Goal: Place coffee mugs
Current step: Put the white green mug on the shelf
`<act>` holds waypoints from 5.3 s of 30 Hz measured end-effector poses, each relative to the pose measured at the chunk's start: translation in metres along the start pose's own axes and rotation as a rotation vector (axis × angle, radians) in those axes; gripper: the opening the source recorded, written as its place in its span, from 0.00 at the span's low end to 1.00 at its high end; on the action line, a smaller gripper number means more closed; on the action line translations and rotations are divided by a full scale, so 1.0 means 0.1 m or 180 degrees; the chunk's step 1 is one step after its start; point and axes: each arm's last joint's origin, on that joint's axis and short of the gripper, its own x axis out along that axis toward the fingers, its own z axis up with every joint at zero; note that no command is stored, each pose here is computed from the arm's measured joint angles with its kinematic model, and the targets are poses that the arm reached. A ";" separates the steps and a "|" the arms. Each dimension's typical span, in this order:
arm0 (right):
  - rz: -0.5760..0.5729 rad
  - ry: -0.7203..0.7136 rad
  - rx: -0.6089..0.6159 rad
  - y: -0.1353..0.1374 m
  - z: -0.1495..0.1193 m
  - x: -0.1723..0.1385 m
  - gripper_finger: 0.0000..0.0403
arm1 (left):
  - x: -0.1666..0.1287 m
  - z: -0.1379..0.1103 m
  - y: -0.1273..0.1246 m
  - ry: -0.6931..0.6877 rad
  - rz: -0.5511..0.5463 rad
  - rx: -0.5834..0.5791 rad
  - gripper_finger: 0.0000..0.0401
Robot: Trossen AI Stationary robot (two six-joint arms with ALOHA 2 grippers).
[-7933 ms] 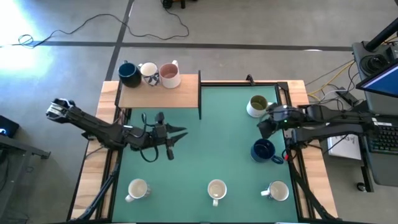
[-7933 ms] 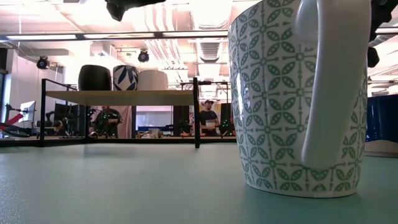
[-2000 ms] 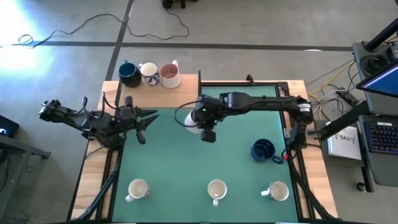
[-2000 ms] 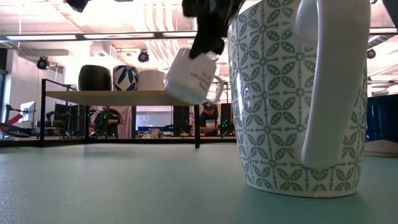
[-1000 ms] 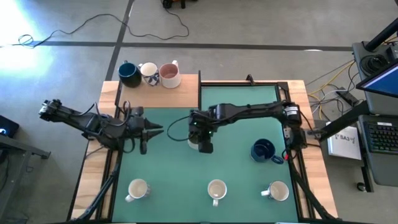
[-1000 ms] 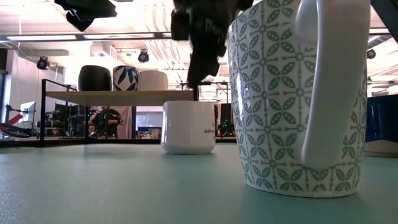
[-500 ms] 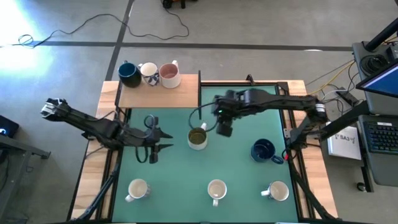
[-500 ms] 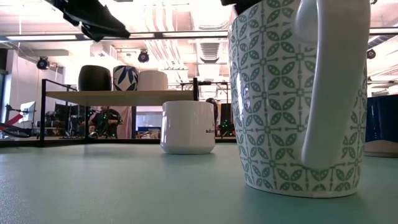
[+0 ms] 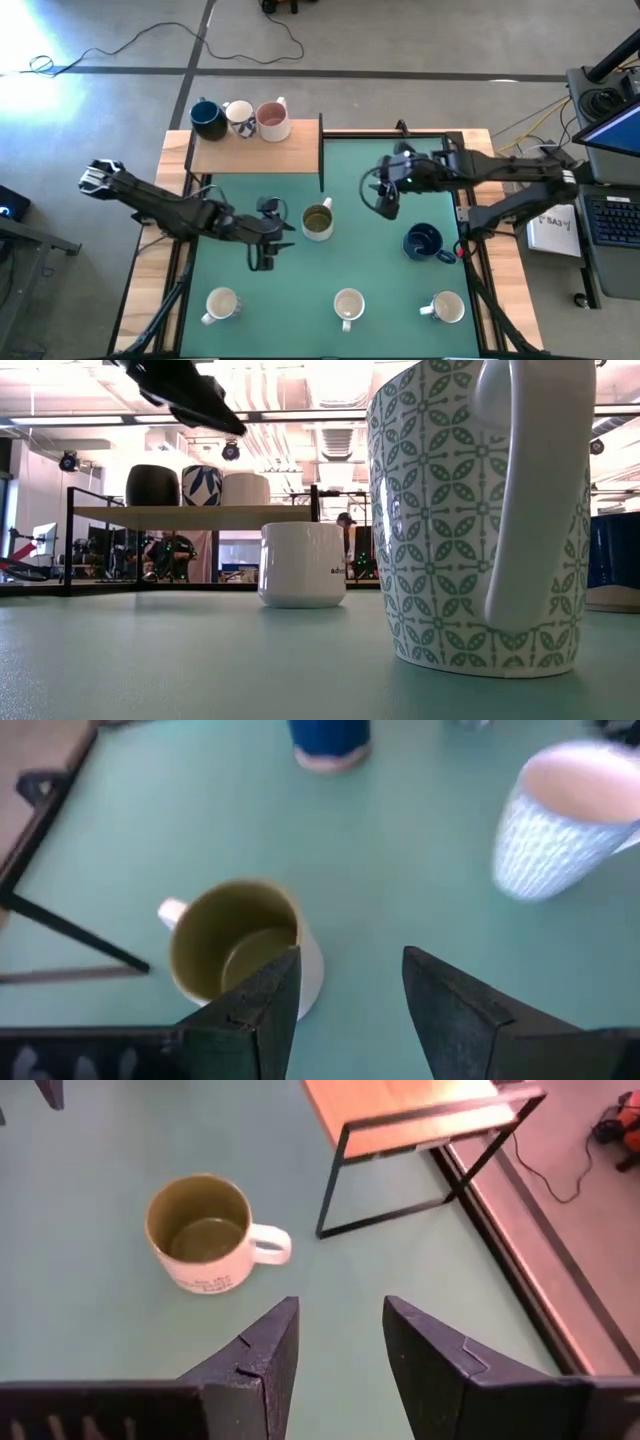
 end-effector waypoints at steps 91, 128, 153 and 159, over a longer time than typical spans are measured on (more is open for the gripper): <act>0.0056 -0.0253 0.0494 -0.19 -1.94 0.39 0.34 | -0.21 -0.92 0.71 0.1900 0.1380 -0.3270 0.06; 0.0055 -0.0252 0.0494 -0.19 -1.94 0.39 0.34 | -0.37 -0.99 0.66 0.2905 0.0127 -0.0578 0.36; 0.0055 -0.0253 0.0494 -0.19 -1.94 0.39 0.34 | -0.56 -0.55 0.72 0.2648 0.0079 -0.0679 0.01; 0.0055 -0.0253 0.0494 -0.19 -1.94 0.39 0.34 | -0.75 -0.31 0.76 0.2552 0.0054 -0.0636 0.01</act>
